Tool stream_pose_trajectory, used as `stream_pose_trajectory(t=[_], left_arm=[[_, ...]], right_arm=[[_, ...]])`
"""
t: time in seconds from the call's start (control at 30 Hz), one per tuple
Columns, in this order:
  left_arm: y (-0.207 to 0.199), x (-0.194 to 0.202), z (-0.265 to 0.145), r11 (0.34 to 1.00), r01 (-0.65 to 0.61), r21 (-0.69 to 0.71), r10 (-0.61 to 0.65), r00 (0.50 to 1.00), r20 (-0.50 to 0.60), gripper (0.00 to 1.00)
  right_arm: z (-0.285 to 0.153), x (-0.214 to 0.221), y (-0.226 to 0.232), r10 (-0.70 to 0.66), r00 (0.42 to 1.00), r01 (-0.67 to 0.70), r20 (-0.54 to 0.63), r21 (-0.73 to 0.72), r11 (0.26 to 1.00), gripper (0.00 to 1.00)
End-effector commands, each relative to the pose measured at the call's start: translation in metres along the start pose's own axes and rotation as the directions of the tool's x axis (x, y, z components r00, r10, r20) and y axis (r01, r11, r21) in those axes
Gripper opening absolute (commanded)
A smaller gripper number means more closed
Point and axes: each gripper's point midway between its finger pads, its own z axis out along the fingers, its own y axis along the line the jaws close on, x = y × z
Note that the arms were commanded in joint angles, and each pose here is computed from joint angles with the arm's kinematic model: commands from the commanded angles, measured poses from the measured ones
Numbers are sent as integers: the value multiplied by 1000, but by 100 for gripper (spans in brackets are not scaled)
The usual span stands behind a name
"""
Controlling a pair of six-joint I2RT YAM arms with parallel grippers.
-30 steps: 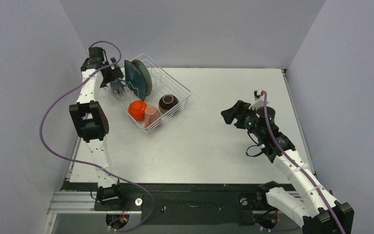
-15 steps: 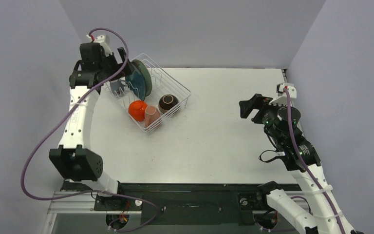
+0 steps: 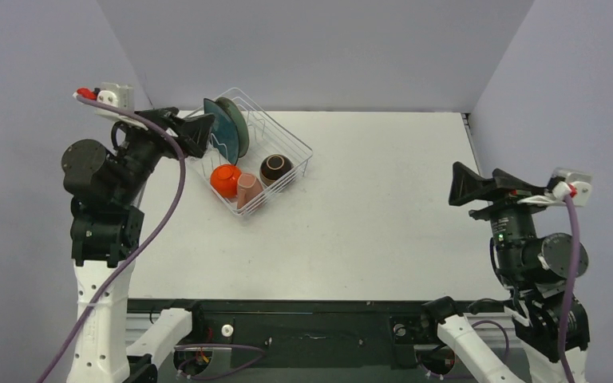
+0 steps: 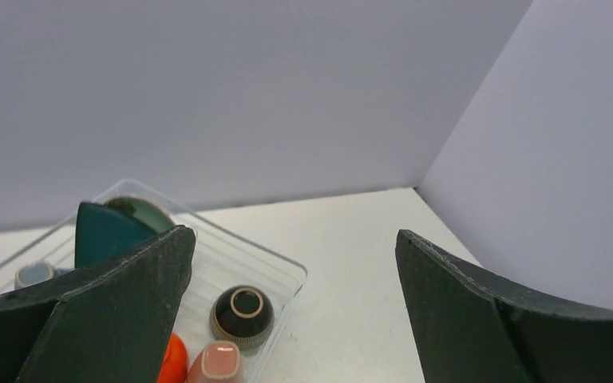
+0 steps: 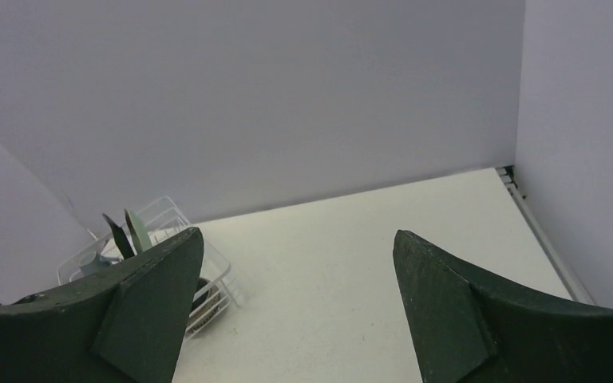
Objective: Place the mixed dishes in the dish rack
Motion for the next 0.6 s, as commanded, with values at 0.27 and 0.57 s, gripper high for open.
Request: stream_pose_trajectory(t=[0.27,0.57], left_arm=[[-36,-55,-17,994,-75,80,59,981,184,96],[-42,-60,-24,992,-103,79,86,977,196,96]], right_arm=[[-35,-47,-32,26,991,-46,128,160,986,84],[-38,-40,-30,45,990,-62,130,132,989,84]])
